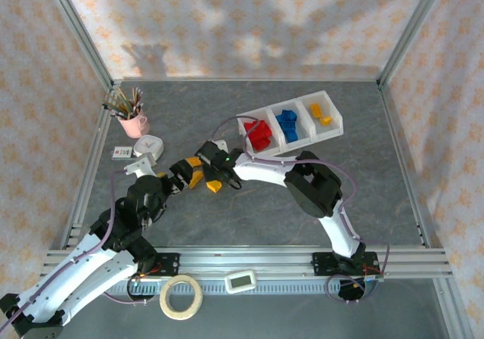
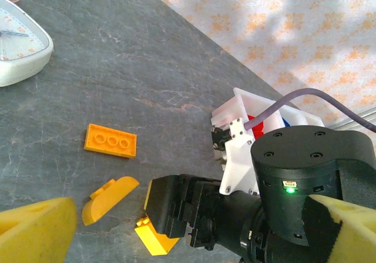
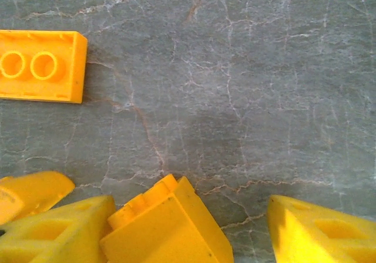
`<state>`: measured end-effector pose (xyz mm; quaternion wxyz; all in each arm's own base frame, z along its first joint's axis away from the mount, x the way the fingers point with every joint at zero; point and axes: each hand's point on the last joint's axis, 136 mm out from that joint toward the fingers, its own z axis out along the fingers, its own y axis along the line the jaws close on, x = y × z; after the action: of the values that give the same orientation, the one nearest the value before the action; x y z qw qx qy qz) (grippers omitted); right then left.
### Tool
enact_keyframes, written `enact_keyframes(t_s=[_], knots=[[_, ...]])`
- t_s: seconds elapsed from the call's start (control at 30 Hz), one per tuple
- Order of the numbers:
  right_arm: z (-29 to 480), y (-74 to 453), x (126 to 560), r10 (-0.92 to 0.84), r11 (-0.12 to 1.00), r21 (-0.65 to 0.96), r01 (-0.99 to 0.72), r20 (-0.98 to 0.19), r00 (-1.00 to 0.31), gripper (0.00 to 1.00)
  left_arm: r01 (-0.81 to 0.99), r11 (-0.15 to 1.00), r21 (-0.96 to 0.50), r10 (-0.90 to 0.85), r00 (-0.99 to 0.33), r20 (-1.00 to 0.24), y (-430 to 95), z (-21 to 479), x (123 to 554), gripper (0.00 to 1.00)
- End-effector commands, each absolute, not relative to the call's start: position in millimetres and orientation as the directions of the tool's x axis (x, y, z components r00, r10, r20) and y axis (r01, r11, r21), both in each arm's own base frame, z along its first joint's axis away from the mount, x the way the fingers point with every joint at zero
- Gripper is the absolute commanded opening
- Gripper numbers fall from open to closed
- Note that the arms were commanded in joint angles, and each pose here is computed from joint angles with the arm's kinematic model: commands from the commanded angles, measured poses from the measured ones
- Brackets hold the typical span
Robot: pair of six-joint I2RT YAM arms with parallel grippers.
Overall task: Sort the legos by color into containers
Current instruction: Pick up the lego from the center of the table.
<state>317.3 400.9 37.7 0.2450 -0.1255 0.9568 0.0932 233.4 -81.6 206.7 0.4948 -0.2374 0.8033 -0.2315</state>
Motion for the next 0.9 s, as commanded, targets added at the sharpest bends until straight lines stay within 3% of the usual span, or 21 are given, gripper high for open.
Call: enact_keyframes(t_s=[0.0,0.6,0.87], knots=[[33.1,386.3,319.1,-0.198,0.963,0.063,-0.262,-0.491,-0.848,0.65,-0.164,0.78,-0.604,-0.614,-0.385,-0.689,-79.1,204.4,235.1,0.99],[38.4,386.2,323.6,-0.211,0.953,0.091,-0.289,-0.485,-0.849,0.34,-0.146,0.776,-0.614,-0.614,-0.397,-0.682,-84.8,206.2,237.1,0.99],[76.0,374.3,335.4,-0.159,0.955,0.128,-0.267,-0.54,-0.826,0.28,-0.103,0.771,-0.628,-0.608,-0.412,-0.679,-96.9,215.3,242.8,0.99]])
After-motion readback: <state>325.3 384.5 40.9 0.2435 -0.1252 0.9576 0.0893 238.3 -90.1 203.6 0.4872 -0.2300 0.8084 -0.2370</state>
